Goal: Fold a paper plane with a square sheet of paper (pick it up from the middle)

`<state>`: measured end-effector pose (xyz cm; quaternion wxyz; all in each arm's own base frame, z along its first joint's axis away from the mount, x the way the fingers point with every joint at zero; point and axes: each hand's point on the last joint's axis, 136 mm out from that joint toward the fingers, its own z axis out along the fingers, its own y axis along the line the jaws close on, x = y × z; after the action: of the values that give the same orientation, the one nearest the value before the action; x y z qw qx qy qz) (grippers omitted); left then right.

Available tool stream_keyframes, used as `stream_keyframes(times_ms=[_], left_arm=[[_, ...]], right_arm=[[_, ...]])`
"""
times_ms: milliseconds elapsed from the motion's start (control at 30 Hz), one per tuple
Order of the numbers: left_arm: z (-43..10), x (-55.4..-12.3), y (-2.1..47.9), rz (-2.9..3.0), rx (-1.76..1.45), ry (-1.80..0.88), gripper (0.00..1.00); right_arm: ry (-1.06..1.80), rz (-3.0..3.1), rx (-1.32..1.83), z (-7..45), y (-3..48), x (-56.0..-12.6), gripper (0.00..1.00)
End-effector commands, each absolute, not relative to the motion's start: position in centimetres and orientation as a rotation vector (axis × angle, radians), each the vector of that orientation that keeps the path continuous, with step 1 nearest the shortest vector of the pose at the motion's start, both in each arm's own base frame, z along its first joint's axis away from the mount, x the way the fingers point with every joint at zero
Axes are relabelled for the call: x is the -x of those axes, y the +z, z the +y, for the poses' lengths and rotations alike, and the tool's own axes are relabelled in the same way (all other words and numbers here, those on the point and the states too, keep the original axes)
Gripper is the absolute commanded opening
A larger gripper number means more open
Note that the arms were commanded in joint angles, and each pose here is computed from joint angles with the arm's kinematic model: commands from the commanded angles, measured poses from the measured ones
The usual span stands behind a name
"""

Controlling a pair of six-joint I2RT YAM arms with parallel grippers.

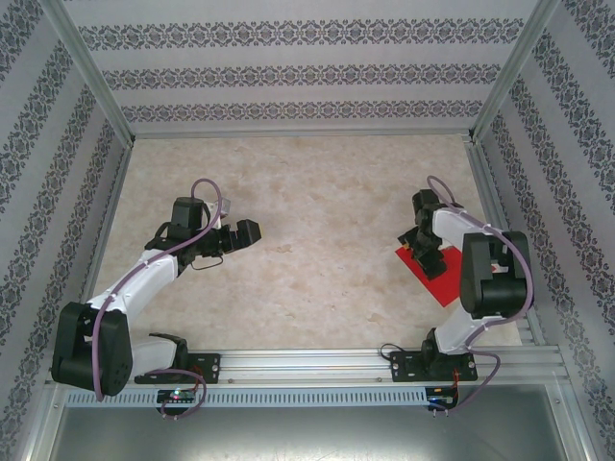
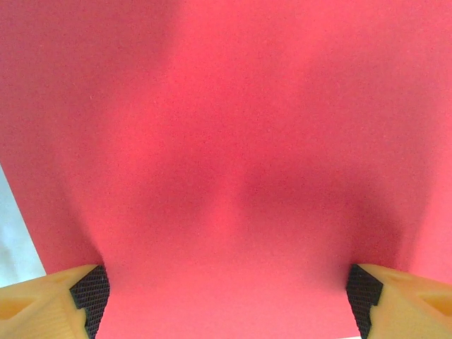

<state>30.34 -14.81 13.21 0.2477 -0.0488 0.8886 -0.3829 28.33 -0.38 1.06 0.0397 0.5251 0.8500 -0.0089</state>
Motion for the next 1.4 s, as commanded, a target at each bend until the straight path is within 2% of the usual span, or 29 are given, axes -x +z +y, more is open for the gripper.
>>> stream_keyframes(times_ms=[0, 233, 467, 767, 1000, 1233, 1367], left_arm=[[-15.0, -29.4, 13.4, 2.429, 0.089, -1.031, 1.00], [-14.6, -29.2, 13.4, 2.432, 0.100, -1.004, 1.00], [-14.0, -29.0, 14.0, 2.455, 0.104, -0.947, 1.00], [-11.0, -27.3, 13.7, 2.513, 0.194, -0.724, 1.00], [-9.8, -25.3, 13.4, 2.518, 0.250, -0.680, 1.00], [-9.4, -24.4, 13.6, 2.507, 0.264, -0.670, 1.00], [-9.6, -24.3, 13.3, 2.509, 0.277, -0.692, 1.00]], right_arm=[[-0.047, 2.726, -1.489, 1.3, 0.7, -28.8, 0.90], [-0.076, 2.848, -1.253, 4.8, 0.8, -30.2, 0.89], [0.012, 2.939, -0.957, 11.2, 0.5, -31.5, 0.88], [0.036, 3.051, -0.467, 20.8, 0.4, -30.8, 0.87], [0.082, 3.085, -0.172, 26.6, 0.8, -28.0, 0.86], [0.055, 3.090, 0.033, 28.9, 1.5, -25.3, 0.86], [0.125, 3.038, -0.005, 29.5, 3.5, -26.1, 0.86]])
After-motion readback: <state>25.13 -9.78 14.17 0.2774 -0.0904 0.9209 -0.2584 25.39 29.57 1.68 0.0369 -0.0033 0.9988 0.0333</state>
